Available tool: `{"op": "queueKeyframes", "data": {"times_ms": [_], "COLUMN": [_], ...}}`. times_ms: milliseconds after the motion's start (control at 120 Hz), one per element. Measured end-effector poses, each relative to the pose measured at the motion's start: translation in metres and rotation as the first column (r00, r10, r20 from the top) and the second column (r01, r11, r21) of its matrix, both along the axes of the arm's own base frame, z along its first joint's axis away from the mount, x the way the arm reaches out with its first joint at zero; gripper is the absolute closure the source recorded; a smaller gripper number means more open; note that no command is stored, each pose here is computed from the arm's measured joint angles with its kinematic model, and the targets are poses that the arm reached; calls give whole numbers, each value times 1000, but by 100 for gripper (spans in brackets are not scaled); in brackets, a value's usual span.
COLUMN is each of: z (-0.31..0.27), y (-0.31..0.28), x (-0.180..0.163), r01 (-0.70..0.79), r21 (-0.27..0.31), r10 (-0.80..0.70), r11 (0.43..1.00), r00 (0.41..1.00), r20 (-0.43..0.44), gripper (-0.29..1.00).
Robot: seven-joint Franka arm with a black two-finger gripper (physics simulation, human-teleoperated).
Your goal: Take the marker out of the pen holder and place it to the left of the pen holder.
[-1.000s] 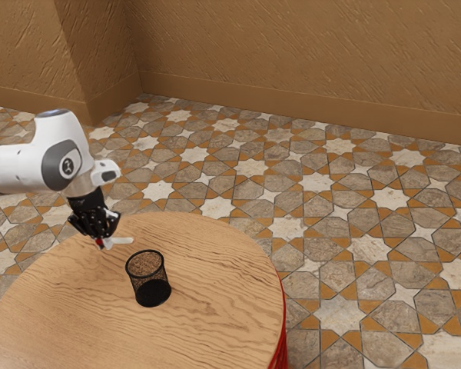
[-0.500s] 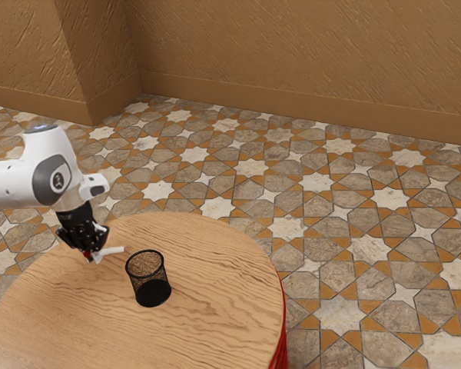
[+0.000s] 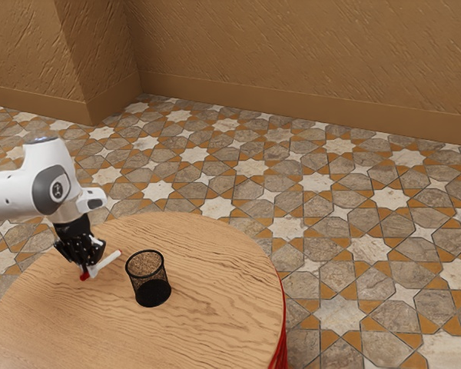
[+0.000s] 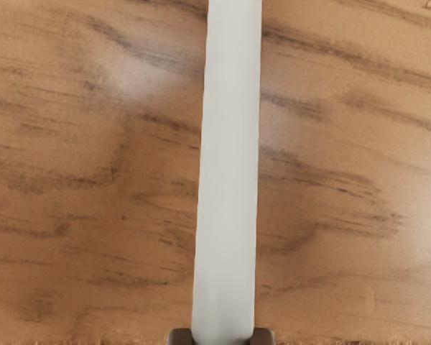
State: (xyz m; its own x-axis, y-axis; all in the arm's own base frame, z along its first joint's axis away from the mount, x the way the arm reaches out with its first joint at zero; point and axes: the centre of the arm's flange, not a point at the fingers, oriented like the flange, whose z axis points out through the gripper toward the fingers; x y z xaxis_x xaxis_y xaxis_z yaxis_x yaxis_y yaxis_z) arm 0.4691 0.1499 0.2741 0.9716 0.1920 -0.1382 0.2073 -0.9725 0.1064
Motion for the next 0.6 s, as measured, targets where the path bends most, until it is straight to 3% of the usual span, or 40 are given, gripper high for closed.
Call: {"op": "queueKeyframes", "data": {"times_ms": [217, 417, 500, 600], "z": [-17, -5, 51, 189], "y": [1, 3, 3, 2], "x": [-2, 5, 29, 83], "r01": [10, -8, 11, 67], "r21": [-7, -40, -35, 3], "r10": [-10, 8, -8, -65], "r11": [1000, 999, 999, 998], "r00": [999, 1000, 998, 967], "r20": [-33, -20, 67, 247], "gripper": [70, 32, 21, 13]}}
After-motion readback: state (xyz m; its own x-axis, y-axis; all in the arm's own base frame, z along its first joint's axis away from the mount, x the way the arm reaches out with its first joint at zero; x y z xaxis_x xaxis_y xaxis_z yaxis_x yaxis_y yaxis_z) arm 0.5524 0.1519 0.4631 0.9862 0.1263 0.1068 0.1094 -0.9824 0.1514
